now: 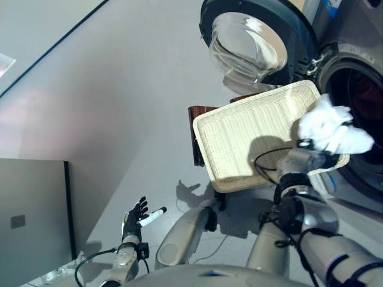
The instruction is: Pick up the clothes and place them into the washing machine
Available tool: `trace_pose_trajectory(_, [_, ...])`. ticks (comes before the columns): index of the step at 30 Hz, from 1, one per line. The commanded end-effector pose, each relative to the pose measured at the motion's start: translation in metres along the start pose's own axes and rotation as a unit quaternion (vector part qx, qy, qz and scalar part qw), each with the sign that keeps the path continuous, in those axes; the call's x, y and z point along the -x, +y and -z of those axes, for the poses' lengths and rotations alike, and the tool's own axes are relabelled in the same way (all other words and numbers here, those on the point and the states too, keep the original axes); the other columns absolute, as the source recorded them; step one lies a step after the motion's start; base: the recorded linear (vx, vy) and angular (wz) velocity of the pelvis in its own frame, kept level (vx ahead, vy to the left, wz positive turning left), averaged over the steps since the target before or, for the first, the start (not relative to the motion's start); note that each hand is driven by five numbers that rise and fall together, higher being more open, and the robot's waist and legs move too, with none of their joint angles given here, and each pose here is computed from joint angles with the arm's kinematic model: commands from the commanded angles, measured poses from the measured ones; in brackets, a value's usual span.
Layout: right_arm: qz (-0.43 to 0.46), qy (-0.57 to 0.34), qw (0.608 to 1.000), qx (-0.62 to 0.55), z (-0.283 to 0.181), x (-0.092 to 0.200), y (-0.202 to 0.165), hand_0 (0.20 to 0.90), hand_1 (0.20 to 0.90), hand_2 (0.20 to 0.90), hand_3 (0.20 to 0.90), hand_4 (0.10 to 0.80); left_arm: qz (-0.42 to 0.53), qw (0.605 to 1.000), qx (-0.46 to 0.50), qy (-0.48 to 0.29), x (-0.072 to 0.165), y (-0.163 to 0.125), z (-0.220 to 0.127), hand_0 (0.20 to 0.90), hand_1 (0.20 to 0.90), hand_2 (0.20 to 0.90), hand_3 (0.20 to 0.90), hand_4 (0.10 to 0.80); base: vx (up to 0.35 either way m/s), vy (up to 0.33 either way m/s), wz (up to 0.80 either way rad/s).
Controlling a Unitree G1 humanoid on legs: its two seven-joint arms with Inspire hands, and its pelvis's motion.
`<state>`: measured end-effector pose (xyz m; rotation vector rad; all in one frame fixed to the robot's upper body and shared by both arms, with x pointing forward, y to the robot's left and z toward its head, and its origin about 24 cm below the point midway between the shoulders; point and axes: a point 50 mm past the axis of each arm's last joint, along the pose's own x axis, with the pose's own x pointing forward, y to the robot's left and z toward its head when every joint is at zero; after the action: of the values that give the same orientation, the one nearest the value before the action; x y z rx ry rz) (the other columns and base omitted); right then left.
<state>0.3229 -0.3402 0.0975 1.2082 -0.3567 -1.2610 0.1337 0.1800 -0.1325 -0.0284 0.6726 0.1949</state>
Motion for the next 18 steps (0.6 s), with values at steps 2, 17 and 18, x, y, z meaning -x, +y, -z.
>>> trace_pose_trajectory(2, [-0.2,-0.178,0.962,-0.05,-0.092,0.023,0.123,0.2,0.2,0.2,0.2,0.3,-0.051,0.998,0.009,-0.019,0.001,0.025,-0.003,0.9,0.9,0.9,0.9,0.8,0.018,0.013,-0.18])
trace_pose_trajectory(17, [-0.192,-0.142,0.971,0.033,-0.056,0.02,0.104,0.9,0.9,0.9,0.9,0.8,-0.059,0.998,0.02,-0.017,0.001,0.022,-0.002,0.9,0.9,0.9,0.9,0.8,0.014,0.014,-0.08])
trace_pose_trajectory(18, [-0.186,-0.129,0.973,0.042,-0.049,0.018,0.096,0.9,0.9,0.9,0.9,0.8,-0.059,0.998,0.021,-0.015,0.002,0.022,0.0,0.9,0.9,0.9,0.9,0.8,0.0,0.0,0.0])
